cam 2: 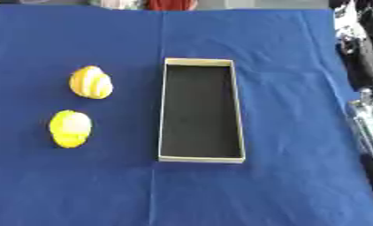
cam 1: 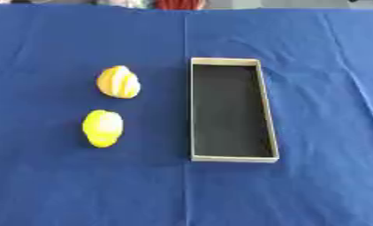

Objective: Pick up objects on the table and place them in the box.

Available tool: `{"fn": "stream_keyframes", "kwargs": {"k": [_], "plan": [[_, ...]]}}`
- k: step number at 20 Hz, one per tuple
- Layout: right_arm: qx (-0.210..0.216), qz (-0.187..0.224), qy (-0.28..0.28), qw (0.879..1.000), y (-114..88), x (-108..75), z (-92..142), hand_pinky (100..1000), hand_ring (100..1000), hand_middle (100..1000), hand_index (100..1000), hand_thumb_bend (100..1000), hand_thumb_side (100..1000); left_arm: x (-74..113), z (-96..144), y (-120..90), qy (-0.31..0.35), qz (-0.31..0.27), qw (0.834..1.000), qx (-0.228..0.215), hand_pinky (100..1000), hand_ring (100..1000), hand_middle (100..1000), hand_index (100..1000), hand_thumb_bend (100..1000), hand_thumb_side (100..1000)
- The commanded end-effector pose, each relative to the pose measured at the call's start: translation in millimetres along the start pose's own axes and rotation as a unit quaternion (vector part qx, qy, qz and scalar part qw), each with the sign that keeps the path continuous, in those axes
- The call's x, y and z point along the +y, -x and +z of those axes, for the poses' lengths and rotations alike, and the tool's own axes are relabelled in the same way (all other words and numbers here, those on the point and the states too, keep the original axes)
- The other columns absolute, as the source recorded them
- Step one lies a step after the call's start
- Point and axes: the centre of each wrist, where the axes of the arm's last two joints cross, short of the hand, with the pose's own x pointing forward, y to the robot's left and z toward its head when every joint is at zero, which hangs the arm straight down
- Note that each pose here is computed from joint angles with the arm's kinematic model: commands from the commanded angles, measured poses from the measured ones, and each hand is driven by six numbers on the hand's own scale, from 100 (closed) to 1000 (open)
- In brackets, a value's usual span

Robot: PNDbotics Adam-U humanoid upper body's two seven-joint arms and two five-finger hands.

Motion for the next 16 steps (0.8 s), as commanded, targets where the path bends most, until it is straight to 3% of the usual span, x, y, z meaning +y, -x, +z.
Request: {"fn": "stream_keyframes", "kwargs": {"k": [1,4,7,9,13,16], "plan": [[-0.014,0.005,0.001,1.0,-6,-4.8,-5,867,855,815,846,100,712,2.9,-8,-6,0.007,-0.006,1.0,-0.021,791,872,763,786,638,719],[-0.014,0.006,0.0,1.0,-6,-5.1,-5,867,854,814,845,100,712,3.5,-11,-8,0.027,-0.018,0.999,-0.027,793,873,767,795,647,723],[-0.014,0.008,-0.005,1.0,-6,-5.5,-5,867,854,813,845,100,713,1.7,-22,-15,0.111,-0.069,0.99,-0.046,797,875,774,823,665,730],[-0.014,0.009,-0.007,1.0,-7,-5.6,-6,867,853,813,845,100,713,-0.6,-31,-21,0.188,-0.117,0.974,-0.052,801,877,778,836,669,728],[-0.013,0.011,-0.012,1.0,-7,-5.9,-5,868,853,813,845,100,716,-2.9,-48,-34,0.327,-0.208,0.921,-0.047,805,874,776,845,657,716],[-0.012,0.011,-0.012,1.0,-6,-6.0,-5,867,853,813,845,100,718,-3.0,-53,-37,0.349,-0.224,0.909,-0.044,812,870,777,858,627,714]]}}
